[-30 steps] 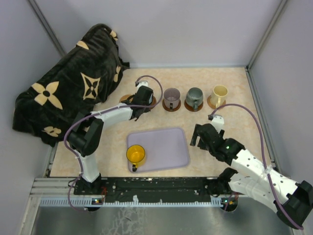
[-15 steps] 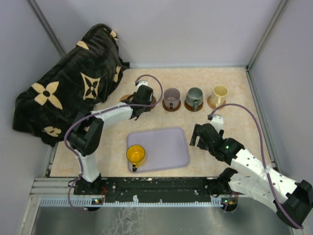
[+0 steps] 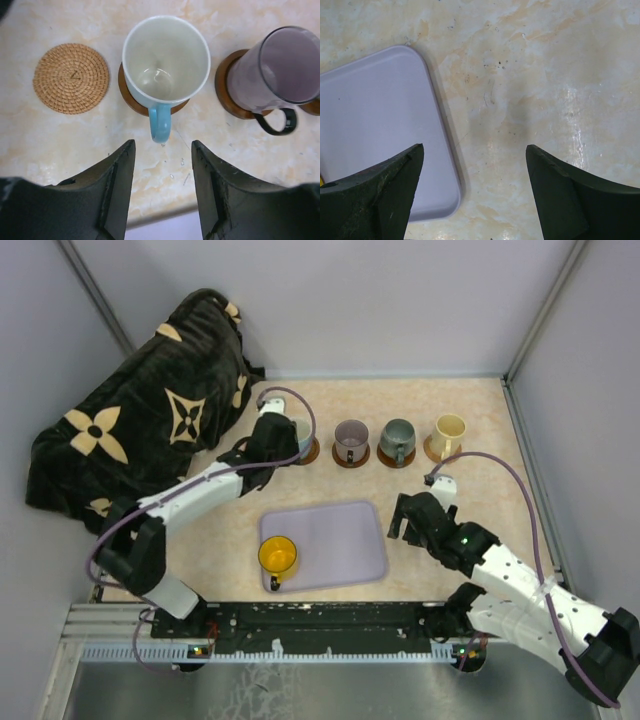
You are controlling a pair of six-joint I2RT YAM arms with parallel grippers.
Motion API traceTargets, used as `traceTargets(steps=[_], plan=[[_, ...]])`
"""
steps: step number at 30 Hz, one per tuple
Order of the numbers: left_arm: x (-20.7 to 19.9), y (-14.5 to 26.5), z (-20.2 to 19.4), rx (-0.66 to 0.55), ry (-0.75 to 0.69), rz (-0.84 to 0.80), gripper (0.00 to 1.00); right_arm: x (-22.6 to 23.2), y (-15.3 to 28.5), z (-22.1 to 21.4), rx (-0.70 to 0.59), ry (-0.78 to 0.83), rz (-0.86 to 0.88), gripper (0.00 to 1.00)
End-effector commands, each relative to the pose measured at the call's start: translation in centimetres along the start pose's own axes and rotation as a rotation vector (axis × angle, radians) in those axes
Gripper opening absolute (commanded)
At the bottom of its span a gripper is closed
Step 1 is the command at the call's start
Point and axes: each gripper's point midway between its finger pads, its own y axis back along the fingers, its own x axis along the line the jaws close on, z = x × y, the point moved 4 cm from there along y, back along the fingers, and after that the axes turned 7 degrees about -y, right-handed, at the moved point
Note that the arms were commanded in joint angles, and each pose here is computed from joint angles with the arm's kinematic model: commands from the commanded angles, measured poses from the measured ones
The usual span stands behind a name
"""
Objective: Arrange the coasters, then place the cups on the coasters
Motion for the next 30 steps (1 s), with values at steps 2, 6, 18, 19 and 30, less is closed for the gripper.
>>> traceTargets(steps=[2, 6, 18, 19, 30], plan=[[1.6, 4.1, 2.4, -0.156, 0.044, -0.002, 0.55, 0.6, 0.2, 0.5, -0.022, -0.026, 0.031, 0.83], [4.4, 3.9, 2.6, -0.176, 0.049, 0.069, 0.57, 0.6, 1.1, 1.7, -0.087, -0.055, 0.034, 0.8], [7.5, -1.7, -1.0, -0.049, 0.084, 0.138, 0.55, 0.0, 3.7, 4.3, -0.195, -0.072, 0.031, 0.63], [7.6, -2.0, -1.3, -0.044, 0.083, 0.141, 0.55, 0.2, 3.3, 3.8, -0.17, -0.063, 0.029, 0.61], [10.4, -6.0, -1.8, -0.015, 0.12, 0.194, 0.53, 0.5, 2.0, 2.0, -0.088, -0.043, 0.036, 0.57]])
